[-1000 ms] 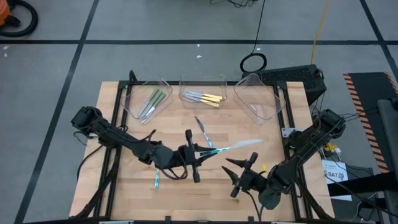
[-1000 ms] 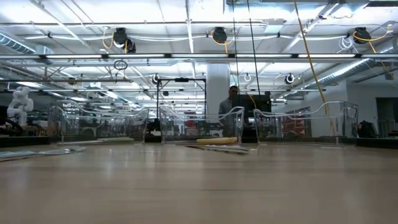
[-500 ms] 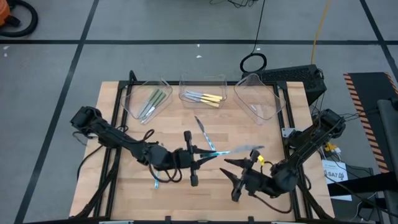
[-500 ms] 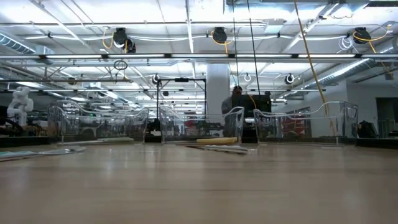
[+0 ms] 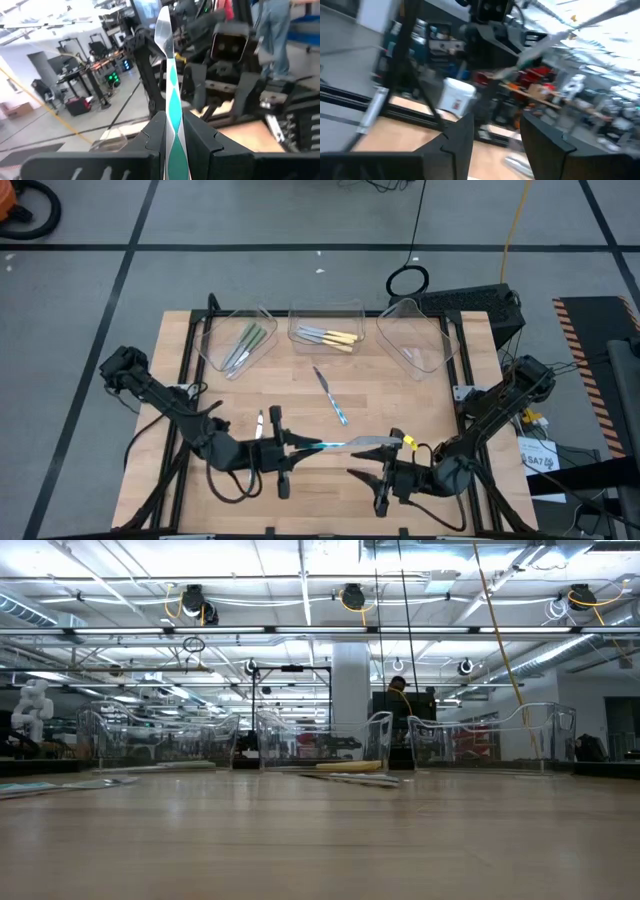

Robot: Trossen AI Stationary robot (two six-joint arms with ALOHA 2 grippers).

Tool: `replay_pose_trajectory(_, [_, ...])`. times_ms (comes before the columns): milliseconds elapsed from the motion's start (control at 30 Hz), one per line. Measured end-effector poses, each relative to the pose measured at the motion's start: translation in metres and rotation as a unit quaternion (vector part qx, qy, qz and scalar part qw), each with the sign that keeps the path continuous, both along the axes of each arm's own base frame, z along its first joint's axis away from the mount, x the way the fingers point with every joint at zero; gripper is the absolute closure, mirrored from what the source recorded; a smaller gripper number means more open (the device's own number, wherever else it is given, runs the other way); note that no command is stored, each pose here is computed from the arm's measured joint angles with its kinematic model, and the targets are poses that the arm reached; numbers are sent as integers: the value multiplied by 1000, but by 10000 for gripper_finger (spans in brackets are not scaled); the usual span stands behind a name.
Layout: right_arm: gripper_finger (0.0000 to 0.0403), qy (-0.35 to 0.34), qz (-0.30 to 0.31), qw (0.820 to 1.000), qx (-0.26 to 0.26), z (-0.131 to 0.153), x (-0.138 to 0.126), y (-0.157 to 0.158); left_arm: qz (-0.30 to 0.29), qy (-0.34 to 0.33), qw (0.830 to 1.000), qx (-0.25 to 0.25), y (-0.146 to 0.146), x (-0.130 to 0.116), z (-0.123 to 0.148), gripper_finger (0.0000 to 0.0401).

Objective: Sort silverware by color (type)
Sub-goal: Put the bottom right blue table knife into the right transparent bin

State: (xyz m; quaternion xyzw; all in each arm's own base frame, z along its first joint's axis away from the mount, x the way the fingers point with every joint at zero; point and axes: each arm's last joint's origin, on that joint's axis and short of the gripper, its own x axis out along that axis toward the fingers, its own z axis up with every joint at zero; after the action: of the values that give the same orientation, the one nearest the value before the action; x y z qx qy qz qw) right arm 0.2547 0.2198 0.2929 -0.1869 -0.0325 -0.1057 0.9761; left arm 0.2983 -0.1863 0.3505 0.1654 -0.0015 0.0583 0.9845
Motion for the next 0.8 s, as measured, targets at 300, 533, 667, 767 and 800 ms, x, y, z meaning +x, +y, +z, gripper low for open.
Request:
replay_pose_trajectory(300, [248, 76, -121, 988, -61, -17, -28, 19, 47, 56, 997, 18, 27, 17, -15, 353])
replay_pose_trajectory(533, [248, 86, -163, 979, -82, -16, -54, 34, 74, 105, 992, 16, 70, 35, -25, 353])
replay_pose_trajectory(667, [248, 101, -204, 968, -108, -17, -50, 29, 54, 147, 988, -14, 99, 44, -34, 353])
replay_pose_trajectory(767, [248, 121, -232, 954, -144, -19, -36, 16, 56, 170, 982, -63, 118, 47, -39, 353])
replay_pose_trajectory(800, [248, 128, -244, 949, -155, -19, -31, 11, 63, 173, 980, -77, 124, 48, -40, 353])
